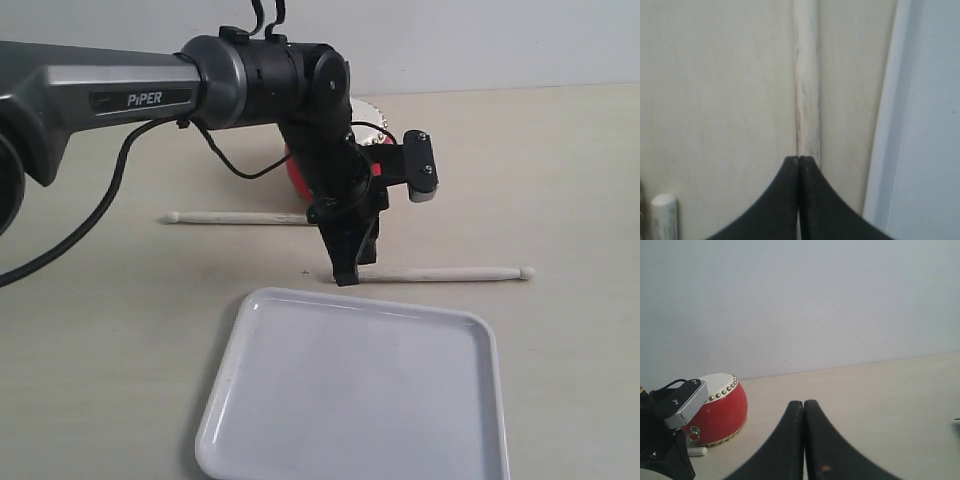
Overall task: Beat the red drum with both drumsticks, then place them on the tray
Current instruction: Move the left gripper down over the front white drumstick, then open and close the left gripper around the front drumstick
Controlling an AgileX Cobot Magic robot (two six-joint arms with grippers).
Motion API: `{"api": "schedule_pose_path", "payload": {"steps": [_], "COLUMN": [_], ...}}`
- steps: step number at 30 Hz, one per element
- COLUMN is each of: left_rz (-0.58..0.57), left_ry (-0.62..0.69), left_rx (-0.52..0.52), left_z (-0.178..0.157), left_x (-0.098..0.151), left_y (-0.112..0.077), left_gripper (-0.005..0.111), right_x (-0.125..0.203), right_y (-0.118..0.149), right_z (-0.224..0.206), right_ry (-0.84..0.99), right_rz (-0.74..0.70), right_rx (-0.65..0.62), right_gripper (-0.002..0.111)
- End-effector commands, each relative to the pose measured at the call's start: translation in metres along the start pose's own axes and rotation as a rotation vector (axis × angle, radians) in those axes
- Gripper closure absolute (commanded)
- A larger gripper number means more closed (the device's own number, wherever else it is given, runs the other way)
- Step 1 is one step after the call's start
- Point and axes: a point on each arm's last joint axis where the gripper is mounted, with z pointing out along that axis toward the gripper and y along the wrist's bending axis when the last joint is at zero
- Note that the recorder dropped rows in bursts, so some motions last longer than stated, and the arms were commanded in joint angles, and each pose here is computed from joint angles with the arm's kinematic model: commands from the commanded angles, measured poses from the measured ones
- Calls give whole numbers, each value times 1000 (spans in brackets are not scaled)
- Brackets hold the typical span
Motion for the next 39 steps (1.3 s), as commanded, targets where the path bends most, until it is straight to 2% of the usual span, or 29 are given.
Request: {"api": "schedule_pose_path", "payload": {"steps": [1,4,8,10,16,22,33,39], "left_rz": [-1,-4,-28,-34,-27,39,11,33], "left_ry": [-4,-14,-31,-37,-37,-56,-28,-33], "left_rx": [-11,-19,-27,-31,-31,12,45,51], "left_z": [0,0,2,2,3,4,16,16], "left_x": [2,2,4,5,5,4,18,19], "left_y": [1,3,4,5,4,0,5,5], "left_gripper": [107,100,73,65,68,68,68,68], "right_x": [1,1,1,1,1,1,1,1], "right_y": [0,0,0,0,0,0,0,0], "right_z": [0,0,0,0,0,0,0,0], "right_ry": [-7,-7,-7,-7,-7,-7,-7,-7], "right_rz": [-7,-7,-7,-7,-7,-7,-7,-7], "right_rx": [-3,-3,-3,-3,-3,-3,-3,-3], "right_gripper": [108,108,108,108,108,108,108,108]}}
